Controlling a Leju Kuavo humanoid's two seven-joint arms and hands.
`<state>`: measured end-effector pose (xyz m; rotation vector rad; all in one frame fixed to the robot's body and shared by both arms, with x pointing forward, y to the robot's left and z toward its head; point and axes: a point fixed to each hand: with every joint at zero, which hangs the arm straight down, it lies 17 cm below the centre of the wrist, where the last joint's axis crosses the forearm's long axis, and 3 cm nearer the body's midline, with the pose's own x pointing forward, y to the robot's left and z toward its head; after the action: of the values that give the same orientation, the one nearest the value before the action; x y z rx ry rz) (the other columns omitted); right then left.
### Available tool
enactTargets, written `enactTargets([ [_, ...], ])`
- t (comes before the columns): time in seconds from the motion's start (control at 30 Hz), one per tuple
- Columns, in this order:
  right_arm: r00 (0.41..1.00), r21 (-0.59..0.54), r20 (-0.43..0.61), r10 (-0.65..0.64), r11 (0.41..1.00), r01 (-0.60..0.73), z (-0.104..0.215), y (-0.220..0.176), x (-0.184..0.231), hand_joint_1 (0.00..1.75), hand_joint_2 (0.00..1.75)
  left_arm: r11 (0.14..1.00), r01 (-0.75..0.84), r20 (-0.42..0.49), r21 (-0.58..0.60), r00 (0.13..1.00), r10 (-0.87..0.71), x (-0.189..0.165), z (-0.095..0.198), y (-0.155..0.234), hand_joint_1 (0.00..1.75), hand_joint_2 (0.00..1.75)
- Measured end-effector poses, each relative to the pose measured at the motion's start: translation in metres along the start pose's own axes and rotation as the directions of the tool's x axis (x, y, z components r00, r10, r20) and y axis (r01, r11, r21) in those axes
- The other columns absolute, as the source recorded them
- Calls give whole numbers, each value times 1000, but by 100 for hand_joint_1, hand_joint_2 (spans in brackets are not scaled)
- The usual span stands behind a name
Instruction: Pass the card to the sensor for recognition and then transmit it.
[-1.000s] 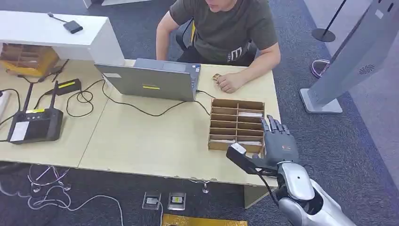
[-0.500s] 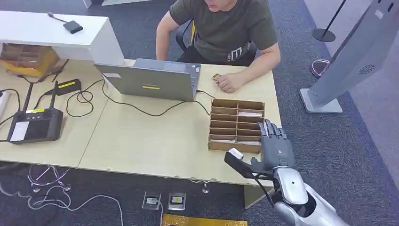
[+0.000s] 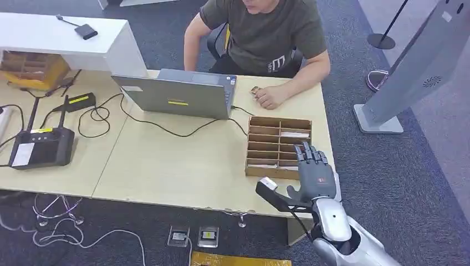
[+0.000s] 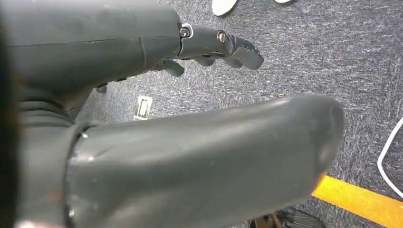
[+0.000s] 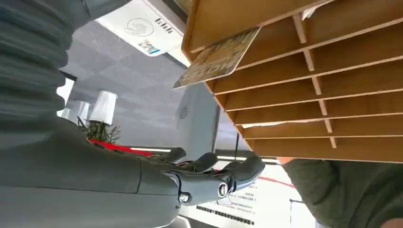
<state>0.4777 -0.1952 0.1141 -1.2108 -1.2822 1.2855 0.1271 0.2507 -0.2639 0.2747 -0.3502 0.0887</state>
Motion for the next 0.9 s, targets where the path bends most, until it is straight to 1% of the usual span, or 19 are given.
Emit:
enactTargets([
  [0.53, 999, 26, -36, 32, 999, -31, -3, 19, -8, 0, 175, 1000, 4, 2, -13, 1000, -4, 0, 0, -2, 0, 0],
  [0.7, 997, 39, -38, 68, 997, -67, -3, 25, -9, 0, 175, 1000, 6, 3, -13, 1000, -6, 0, 0, -2, 0, 0],
  [0.73, 997, 38, -36, 70, 997, -69, -3, 24, -7, 159, 175, 1000, 4, 2, -11, 1000, -4, 0, 0, -2, 0, 0],
  [0.77, 997, 39, -36, 70, 997, -69, -3, 24, -6, 175, 175, 1000, 1, 1, -9, 1000, -1, 0, 0, -2, 0, 0],
  [0.9, 999, 46, -10, 51, 998, -50, -3, 25, 3, 175, 175, 1000, -8, -4, 1, 1000, 8, -1, 0, 0, 0, 0],
])
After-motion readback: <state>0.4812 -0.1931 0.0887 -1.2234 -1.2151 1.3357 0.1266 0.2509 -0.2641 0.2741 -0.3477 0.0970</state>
